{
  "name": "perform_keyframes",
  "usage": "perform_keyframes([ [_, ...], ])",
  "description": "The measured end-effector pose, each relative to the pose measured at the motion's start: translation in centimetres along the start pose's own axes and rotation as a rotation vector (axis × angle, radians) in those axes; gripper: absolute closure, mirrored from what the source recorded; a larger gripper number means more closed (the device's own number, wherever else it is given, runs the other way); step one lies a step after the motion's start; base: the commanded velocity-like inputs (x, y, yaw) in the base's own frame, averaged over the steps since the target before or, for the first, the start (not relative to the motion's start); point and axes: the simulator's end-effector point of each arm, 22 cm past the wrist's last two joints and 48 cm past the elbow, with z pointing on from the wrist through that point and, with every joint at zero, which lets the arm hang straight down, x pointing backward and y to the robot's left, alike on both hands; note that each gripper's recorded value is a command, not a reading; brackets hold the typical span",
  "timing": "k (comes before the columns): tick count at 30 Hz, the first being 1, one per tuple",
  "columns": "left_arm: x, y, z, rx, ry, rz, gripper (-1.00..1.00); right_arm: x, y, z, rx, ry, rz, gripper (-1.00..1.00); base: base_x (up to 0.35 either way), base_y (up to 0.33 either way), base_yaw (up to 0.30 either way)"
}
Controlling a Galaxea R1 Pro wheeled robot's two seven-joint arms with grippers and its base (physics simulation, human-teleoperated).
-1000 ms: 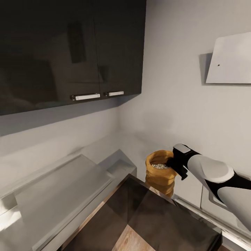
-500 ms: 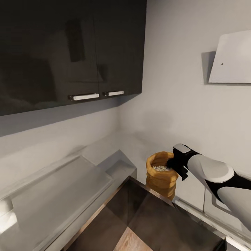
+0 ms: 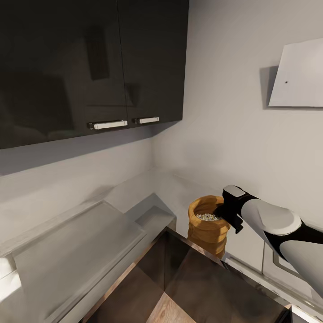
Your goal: In the kitchen, take the popcorn bag from the countertop, put it into the microwave, and heat it until the popcorn is cooked so the cooked popcorn ends up inside the bag.
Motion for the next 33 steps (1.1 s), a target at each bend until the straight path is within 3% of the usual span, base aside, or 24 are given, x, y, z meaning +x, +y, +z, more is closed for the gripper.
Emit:
perform_keyframes([
  [9, 0.0, 0.0, 0.0, 0.0, 0.0, 0.0, -1.0, 1.2, -2.4, 1.2, 0.081, 0.016, -0.008, -1.0, 0.0, 0.0, 0.0],
  [20, 0.0, 0.0, 0.0, 0.0, 0.0, 0.0, -1.0, 1.8, -2.9, 1.7, 0.09, 0.029, -0.008, -1.0, 0.0, 0.0, 0.0],
  [21, 0.0, 0.0, 0.0, 0.0, 0.0, 0.0, -1.0, 1.8, -2.9, 1.7, 0.09, 0.03, -0.008, 1.0, 0.0, 0.0, 0.0],
  [33, 0.0, 0.0, 0.0, 0.0, -0.001, 0.0, -1.0, 2.4, -2.4, 1.5, 0.069, 0.061, 0.021, 1.0, 0.0, 0.0, 0.0],
])
